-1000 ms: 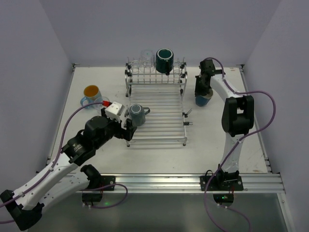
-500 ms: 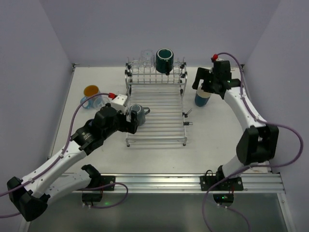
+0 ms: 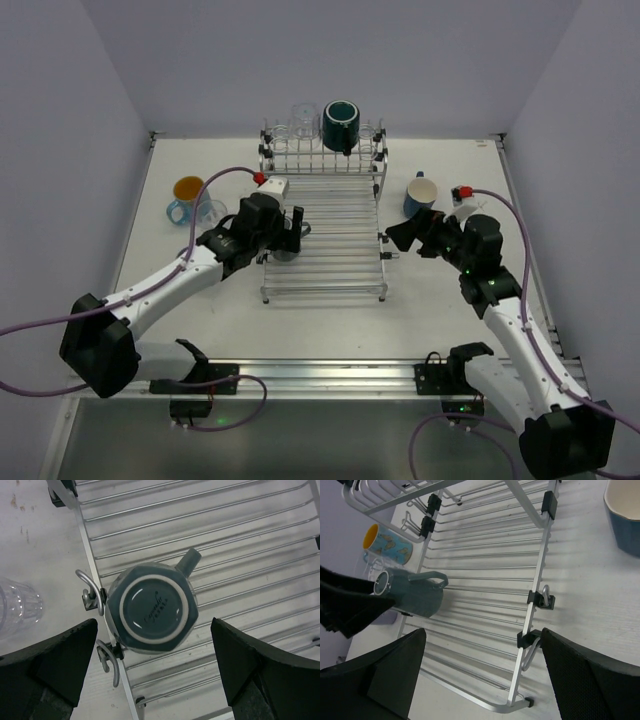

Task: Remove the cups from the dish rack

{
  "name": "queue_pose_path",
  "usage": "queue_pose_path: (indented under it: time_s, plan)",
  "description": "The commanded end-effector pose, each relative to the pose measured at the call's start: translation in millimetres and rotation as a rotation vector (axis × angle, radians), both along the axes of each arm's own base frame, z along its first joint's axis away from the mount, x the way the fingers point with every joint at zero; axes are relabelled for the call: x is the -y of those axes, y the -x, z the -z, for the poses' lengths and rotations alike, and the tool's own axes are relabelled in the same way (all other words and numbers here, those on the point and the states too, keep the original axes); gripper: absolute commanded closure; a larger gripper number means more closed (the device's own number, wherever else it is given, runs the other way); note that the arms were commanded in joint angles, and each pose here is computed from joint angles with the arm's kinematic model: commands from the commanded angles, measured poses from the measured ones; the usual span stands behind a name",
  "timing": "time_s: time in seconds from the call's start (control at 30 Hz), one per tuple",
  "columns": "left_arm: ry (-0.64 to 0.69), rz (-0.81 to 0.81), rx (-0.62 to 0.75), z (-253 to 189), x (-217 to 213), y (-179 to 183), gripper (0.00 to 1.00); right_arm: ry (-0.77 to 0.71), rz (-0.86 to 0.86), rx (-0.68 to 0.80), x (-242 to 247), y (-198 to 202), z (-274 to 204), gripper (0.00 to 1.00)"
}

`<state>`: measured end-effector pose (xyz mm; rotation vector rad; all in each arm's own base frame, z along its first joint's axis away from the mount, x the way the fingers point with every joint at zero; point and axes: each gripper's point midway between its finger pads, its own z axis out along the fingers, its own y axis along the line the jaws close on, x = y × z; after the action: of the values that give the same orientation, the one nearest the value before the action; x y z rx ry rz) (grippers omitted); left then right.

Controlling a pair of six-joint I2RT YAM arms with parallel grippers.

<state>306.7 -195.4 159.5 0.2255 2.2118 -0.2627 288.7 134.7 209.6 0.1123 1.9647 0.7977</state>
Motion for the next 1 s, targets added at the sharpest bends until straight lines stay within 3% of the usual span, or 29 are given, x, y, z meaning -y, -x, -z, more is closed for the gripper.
queue_pose_path:
  time_s: [0.0,0.3,0.43,0.57,0.63,0.67,0.77,0.97]
  plan:
    - [0.052,-0.019,0.083,-21,9,-30,0.0,-0.065,-0.064,0.117,-10,11,-32,0.01]
    - [0.003,-0.023,0.025,15,13,-39,0.0,-0.069,-0.093,0.134,-12,21,-37,0.01]
    - [0.009,-0.001,0.017,22,18,-39,0.09,-0.098,-0.112,0.129,-16,24,-40,0.01]
    - [0.006,0.003,0.01,26,17,-35,0.42,-0.112,-0.121,0.137,-18,28,-45,0.01]
    - [0.018,-0.003,0.032,18,13,-33,0.51,-0.116,-0.117,0.139,-17,29,-47,0.01]
    - [0.035,-0.008,0.057,6,12,-32,0.6,-0.118,-0.121,0.139,-18,30,-48,0.01]
    - [0.049,-0.012,0.091,-9,8,-29,0.74,-0.127,-0.129,0.134,-22,31,-50,0.01]
    - [0.125,0.001,0.174,-51,6,-20,0.9,-0.138,-0.162,0.13,-36,37,-55,0.01]
